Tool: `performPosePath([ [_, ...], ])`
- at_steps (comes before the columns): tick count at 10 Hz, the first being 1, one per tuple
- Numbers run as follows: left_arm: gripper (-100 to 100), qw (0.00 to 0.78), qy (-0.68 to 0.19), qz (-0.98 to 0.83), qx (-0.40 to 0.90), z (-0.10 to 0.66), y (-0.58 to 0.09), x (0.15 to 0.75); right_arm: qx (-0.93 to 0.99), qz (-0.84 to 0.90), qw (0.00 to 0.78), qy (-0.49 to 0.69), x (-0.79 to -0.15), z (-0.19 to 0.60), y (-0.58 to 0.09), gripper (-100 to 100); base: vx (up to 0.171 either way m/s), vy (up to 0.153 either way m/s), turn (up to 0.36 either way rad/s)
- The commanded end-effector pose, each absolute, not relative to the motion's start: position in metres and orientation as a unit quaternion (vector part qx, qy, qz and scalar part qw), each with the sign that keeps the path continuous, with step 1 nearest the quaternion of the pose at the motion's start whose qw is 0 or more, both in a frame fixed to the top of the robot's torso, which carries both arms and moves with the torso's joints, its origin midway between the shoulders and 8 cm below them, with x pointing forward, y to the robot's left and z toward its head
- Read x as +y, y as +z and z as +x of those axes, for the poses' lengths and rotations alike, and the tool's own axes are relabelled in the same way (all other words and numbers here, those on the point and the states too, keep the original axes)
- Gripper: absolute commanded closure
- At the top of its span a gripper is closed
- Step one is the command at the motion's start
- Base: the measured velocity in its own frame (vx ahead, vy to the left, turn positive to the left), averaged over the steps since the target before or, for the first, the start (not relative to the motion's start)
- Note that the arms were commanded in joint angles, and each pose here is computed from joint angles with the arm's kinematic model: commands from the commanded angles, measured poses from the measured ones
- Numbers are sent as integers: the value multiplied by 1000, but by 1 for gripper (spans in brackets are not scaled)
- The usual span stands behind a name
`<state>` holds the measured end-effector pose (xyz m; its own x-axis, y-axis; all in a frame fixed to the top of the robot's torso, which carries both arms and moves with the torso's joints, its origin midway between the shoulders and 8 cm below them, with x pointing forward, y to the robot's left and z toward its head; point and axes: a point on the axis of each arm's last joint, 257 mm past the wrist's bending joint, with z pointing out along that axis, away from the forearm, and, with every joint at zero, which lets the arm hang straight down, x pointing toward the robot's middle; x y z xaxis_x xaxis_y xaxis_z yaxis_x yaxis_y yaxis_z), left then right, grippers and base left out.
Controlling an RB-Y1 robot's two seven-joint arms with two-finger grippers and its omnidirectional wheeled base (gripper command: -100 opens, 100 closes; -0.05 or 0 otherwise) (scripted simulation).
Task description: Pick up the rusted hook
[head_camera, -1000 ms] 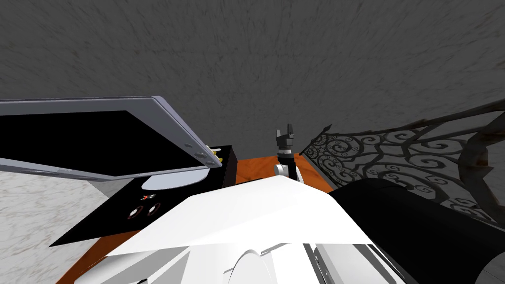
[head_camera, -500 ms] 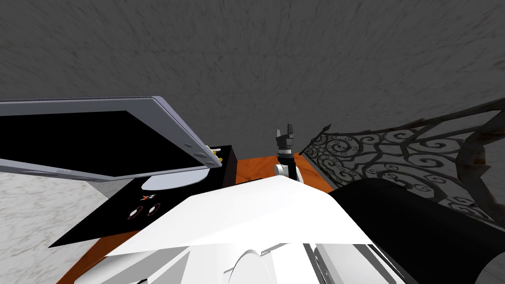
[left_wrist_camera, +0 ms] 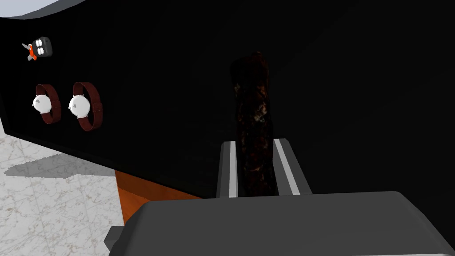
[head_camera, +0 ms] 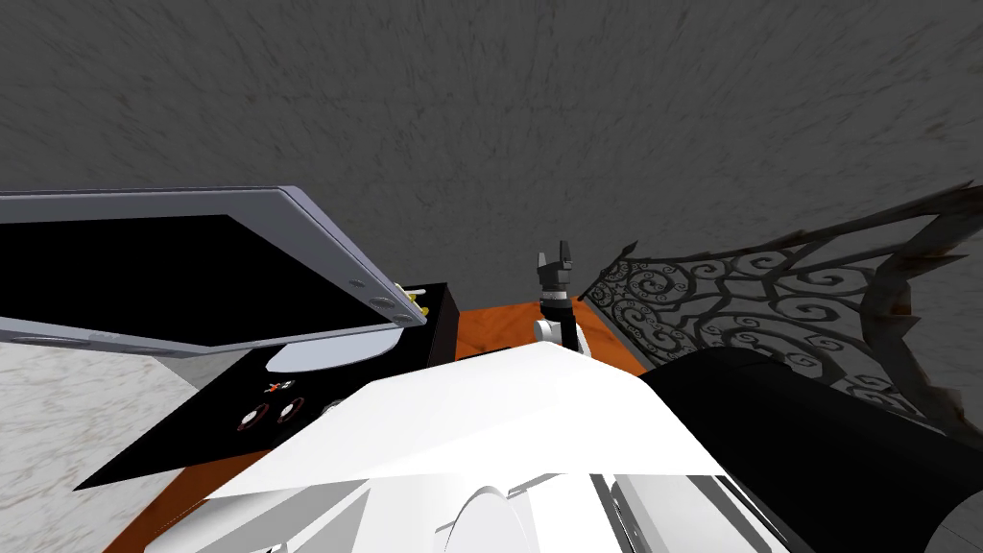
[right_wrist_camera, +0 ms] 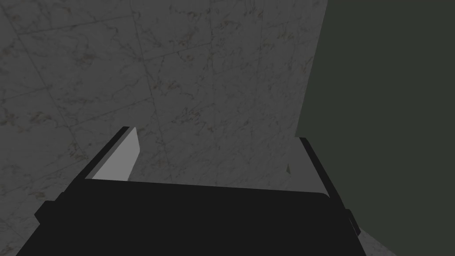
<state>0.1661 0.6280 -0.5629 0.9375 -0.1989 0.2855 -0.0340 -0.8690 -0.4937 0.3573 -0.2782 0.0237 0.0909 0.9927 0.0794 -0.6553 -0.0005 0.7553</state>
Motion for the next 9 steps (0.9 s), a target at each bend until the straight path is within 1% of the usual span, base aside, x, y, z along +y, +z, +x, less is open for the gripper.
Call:
performPosePath([
  [1,100,250,-167,-952,56,168,-552,641,254,332,660,625,-278,357,24,0,-25,-54,-39],
  [9,100,257,-167,-951,50,174,-514,684,254,332,660,625,-278,357,24,0,-19,-53,-20],
])
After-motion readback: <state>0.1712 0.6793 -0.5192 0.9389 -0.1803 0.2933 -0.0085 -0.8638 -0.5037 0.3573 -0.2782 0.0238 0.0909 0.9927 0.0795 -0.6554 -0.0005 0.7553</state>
